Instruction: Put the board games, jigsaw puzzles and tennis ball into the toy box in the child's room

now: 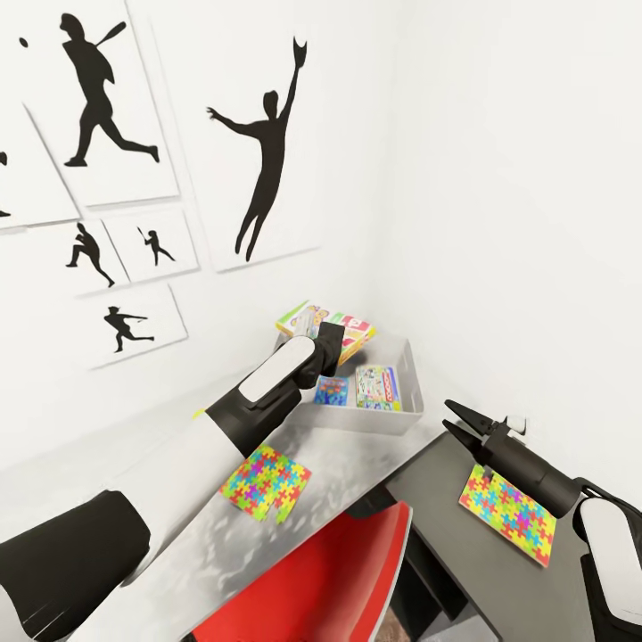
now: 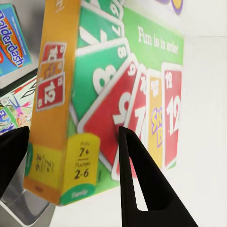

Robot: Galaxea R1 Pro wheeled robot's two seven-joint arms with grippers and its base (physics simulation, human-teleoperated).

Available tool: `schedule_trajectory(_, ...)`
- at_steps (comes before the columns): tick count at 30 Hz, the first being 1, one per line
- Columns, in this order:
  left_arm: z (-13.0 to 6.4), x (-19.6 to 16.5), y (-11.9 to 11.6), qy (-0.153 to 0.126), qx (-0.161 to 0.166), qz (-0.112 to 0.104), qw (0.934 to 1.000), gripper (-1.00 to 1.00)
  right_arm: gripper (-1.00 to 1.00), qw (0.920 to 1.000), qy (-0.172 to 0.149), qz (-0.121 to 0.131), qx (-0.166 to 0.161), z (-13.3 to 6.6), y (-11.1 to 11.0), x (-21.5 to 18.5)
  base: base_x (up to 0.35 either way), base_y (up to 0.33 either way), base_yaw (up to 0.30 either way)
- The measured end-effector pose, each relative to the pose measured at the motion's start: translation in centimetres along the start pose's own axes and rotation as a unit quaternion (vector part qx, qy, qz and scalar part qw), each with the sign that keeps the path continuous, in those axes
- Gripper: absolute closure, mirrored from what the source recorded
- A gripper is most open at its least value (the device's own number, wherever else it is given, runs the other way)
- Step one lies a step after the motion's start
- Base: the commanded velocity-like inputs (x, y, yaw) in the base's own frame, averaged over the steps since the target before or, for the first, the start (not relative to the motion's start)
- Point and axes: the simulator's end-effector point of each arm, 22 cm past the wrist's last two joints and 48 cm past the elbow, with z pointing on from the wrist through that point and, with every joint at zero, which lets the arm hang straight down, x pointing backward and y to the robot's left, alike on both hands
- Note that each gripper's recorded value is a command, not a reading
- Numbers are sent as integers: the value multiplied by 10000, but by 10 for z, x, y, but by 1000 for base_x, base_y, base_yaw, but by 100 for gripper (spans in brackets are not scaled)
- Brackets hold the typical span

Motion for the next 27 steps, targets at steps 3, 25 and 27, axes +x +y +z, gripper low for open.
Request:
schedule_trajectory(3,2,0,2,6,-15,-6,10000,100,-100,10000,8,15,14,0,-2,1,0,0,0)
schedule_trajectory(25,15,0,19,40,-153,-48,9999,100,-100,9998,72,122,133,2,-18,6,0,0,0)
schedule_trajectory(27,17,0,20,43,-167,-51,9998,100,-100,9998,78,131,144,2,-19,7,0,0,0)
